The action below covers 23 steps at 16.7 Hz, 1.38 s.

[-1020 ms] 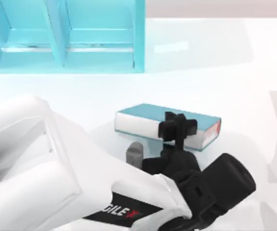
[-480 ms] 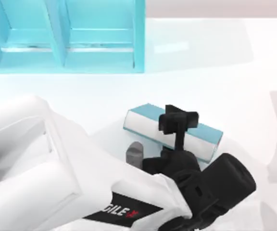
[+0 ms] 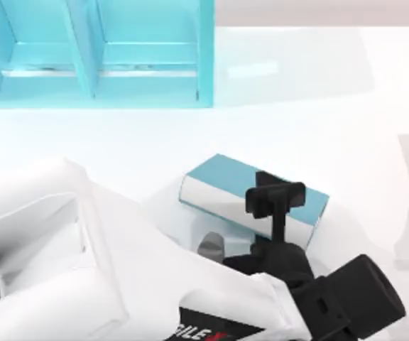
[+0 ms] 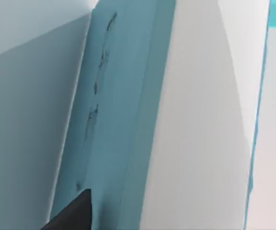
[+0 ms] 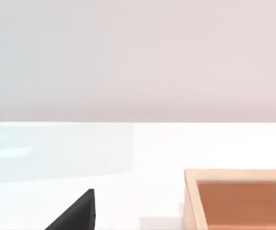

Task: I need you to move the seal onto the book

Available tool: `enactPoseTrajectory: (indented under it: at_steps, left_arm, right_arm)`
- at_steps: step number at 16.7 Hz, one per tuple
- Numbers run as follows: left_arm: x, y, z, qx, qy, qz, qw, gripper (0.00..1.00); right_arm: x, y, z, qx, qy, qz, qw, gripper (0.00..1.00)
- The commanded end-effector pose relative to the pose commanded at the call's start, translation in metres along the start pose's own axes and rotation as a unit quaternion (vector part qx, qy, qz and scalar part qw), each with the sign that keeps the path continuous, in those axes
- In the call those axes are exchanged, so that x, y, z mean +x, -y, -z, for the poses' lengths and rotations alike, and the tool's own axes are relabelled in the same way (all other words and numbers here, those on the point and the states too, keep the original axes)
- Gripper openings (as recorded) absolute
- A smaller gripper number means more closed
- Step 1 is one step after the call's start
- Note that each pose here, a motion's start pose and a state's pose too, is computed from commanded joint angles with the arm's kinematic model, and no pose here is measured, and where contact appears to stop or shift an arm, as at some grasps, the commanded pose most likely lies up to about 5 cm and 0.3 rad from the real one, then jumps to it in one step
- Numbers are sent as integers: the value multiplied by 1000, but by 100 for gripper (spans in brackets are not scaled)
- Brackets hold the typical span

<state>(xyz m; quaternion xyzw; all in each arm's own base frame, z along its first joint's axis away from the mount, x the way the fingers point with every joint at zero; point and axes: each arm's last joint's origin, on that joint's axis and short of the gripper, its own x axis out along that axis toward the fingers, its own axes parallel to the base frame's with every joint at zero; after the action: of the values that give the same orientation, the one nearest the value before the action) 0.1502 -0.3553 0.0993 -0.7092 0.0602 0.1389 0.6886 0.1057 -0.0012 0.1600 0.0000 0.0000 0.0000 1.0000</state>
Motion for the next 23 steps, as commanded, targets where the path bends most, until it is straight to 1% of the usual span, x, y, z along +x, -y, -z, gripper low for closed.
enactPoseTrajectory:
  at_steps: [3,6,10,13,17,23]
  left_arm:
    - [-25,-11,2,-10,-1,-9,1000,100]
    - [-53,-21,-3,-3,4,-14,1000,100]
    - [-87,-27,-17,19,9,-8,1000,100]
    - [-107,-25,-26,26,8,0,1000,100]
    - [-119,-24,-31,27,5,7,1000,100]
    - [-118,-23,-32,26,7,7,1000,100]
  right_arm:
    - [0,0,0,0,0,0,1000,100]
    - [0,0,0,0,0,0,1000,100]
    - [0,0,0,0,0,0,1000,100]
    - [0,0,0,0,0,0,1000,100]
    - [0,0,0,0,0,0,1000,100]
    - [0,0,0,0,0,0,1000,100]
